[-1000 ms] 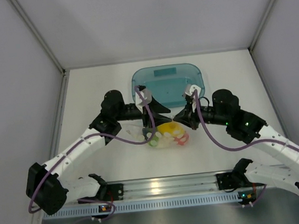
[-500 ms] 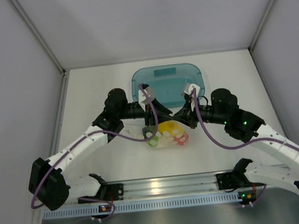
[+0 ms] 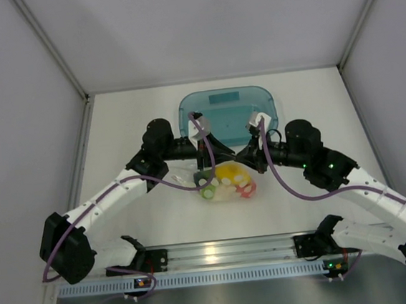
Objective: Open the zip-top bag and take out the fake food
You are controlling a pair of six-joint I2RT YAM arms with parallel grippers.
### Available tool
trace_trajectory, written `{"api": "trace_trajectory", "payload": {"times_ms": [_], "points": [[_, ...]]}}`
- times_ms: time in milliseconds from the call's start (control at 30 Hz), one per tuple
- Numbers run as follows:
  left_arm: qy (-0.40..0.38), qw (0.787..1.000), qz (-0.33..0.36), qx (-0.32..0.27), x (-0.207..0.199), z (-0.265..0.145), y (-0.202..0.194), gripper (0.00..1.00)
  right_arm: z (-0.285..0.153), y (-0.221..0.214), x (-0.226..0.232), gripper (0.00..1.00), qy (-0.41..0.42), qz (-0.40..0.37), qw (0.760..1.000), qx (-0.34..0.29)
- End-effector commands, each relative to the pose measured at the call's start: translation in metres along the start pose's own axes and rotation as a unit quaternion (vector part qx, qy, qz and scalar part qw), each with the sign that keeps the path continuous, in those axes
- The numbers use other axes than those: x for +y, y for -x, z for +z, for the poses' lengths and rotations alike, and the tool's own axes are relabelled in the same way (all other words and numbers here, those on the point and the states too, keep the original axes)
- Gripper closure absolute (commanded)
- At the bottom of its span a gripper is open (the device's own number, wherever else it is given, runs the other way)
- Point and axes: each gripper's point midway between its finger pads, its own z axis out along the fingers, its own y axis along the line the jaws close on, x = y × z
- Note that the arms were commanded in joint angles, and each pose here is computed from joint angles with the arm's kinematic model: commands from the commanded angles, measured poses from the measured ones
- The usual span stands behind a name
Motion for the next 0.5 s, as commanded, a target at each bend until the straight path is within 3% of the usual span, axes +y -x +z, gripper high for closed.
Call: {"api": "trace_trajectory", "payload": {"times_ms": [0, 467], "points": [[-0.005, 0.999, 0.032, -0.014, 0.001, 0.002, 0.013, 1.00, -0.007, 0.027, -0.009, 1.00, -0.025, -0.010, 0.998, -0.050], [0.058, 0.997, 0.039, 0.034, 0.035, -0.025, -0.013, 1.00, -0.050, 0.043, -0.026, 1.00, -0.112, 0.027, 0.987, -0.116]]}}
